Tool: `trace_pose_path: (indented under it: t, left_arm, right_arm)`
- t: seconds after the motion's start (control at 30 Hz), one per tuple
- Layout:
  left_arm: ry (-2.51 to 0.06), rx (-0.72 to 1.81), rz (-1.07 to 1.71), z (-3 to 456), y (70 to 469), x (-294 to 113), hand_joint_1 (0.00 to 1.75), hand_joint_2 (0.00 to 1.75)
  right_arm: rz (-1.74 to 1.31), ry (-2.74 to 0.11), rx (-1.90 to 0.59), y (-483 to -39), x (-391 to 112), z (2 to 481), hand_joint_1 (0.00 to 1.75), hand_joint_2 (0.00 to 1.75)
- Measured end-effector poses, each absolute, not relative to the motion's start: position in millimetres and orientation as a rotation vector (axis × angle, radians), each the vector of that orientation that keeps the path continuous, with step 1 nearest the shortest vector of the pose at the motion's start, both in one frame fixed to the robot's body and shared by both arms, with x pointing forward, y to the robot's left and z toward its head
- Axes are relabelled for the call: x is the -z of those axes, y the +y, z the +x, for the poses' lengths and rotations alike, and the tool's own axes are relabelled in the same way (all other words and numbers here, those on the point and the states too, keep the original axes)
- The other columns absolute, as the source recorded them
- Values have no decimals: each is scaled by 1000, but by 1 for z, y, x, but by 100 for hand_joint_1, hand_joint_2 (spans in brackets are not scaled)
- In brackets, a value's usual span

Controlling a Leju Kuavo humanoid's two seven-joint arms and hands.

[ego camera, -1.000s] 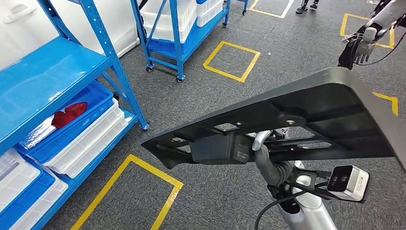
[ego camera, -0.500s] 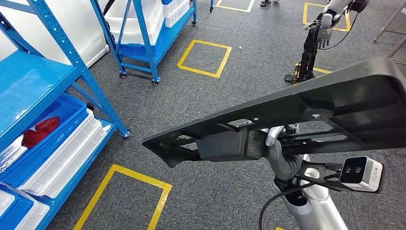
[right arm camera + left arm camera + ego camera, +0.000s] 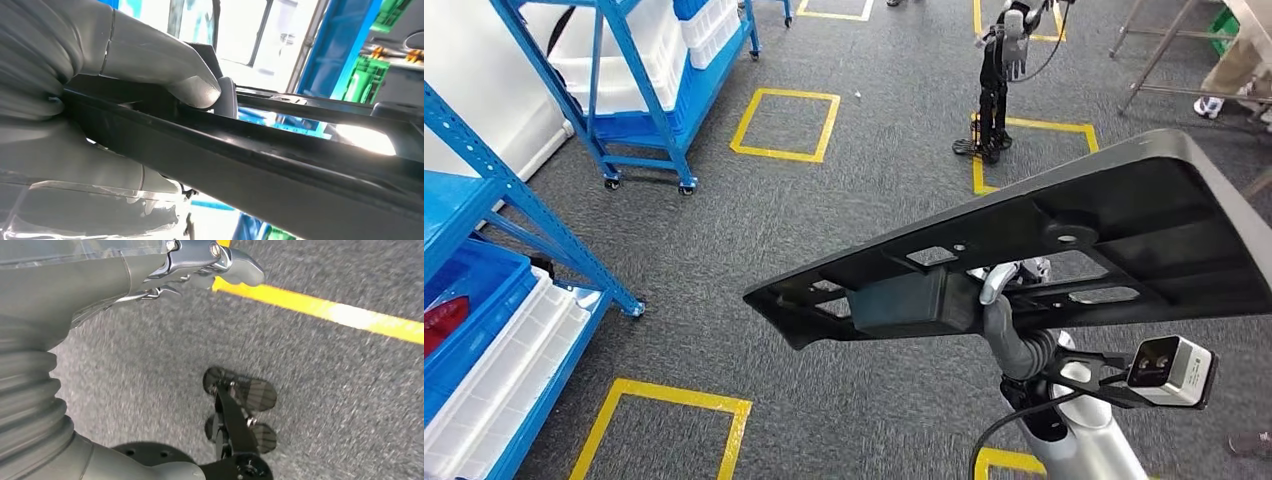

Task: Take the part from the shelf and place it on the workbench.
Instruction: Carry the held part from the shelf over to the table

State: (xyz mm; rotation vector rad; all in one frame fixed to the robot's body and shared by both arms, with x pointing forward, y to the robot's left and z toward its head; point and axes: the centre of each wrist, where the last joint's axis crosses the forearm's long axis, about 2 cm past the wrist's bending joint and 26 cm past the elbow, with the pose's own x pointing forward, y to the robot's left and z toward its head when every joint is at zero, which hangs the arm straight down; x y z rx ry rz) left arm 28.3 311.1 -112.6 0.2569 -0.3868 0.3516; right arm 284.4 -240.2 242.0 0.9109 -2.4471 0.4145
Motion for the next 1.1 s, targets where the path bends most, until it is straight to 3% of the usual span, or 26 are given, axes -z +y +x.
trace_pose_path:
  t: [1.1]
  left_arm:
    - [-436,-392,293,40,331,110,0,175]
  right_arm:
    - [847,-2484,-368,-238,-246,275,175,175]
